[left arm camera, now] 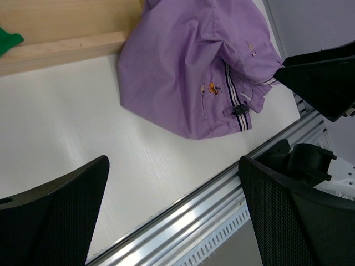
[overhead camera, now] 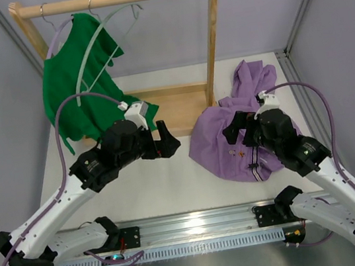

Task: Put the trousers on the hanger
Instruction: Move the trousers to the center of the board

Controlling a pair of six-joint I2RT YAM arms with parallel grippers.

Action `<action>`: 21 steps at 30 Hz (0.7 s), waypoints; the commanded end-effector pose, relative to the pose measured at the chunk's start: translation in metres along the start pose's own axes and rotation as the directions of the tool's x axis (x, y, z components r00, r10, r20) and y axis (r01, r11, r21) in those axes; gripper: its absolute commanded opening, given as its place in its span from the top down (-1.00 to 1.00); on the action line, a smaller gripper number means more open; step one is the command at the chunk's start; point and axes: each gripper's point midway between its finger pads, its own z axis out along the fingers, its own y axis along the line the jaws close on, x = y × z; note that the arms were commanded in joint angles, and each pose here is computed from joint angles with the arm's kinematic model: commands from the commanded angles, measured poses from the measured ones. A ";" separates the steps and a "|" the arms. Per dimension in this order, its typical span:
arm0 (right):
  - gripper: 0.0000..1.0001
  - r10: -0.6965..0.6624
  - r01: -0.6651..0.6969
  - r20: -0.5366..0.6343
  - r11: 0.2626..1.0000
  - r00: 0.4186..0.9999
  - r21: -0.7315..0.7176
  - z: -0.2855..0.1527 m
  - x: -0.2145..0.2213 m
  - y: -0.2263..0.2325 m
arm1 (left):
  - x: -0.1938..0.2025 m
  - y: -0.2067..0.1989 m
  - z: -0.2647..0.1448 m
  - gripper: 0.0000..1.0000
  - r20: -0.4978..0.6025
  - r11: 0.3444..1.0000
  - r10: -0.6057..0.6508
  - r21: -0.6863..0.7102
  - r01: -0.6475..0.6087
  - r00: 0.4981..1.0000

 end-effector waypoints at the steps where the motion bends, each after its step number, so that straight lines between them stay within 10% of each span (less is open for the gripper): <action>1: -0.99 -0.032 0.032 -0.001 0.999 0.999 -0.001 -0.002 -0.003 0.000 | -0.020 -0.015 0.005 -0.96 0.036 0.999 0.021 0.035 -0.022 0.999; 21: -0.99 0.011 -0.010 -0.104 1.000 0.995 0.013 0.019 0.048 -0.018 | 0.052 0.000 0.123 -0.87 -0.246 0.999 -0.035 -0.030 0.028 0.969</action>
